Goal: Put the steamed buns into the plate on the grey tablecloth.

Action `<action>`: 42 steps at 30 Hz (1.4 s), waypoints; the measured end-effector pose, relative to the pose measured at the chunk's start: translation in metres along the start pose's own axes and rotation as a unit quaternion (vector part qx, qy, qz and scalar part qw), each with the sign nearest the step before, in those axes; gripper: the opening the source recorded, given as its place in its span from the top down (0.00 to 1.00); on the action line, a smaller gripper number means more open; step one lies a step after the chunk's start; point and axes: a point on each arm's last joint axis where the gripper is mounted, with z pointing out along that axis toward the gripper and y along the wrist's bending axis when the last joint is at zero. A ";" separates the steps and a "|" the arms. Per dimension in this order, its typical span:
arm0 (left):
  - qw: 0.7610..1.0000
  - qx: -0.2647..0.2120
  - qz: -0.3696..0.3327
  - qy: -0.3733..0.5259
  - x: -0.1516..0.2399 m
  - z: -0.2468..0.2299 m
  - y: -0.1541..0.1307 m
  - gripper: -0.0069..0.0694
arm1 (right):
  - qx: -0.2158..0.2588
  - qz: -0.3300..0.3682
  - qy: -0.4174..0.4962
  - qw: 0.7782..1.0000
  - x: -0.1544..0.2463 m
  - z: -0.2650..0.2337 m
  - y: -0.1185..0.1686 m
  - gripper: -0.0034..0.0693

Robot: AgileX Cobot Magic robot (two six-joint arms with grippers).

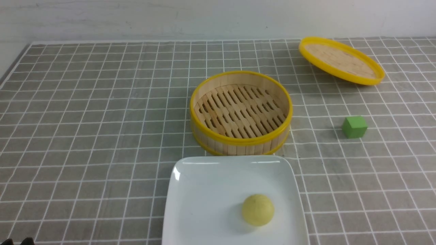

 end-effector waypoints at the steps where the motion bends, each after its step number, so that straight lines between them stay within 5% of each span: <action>1: 1.000 0.000 0.000 0.000 0.000 0.000 0.000 0.59 | 0.000 0.000 0.000 1.000 0.000 0.000 0.000 0.86; 42: 1.000 0.000 0.000 0.000 0.000 0.000 0.000 0.59 | 0.000 0.000 0.000 1.000 0.000 0.000 0.000 0.80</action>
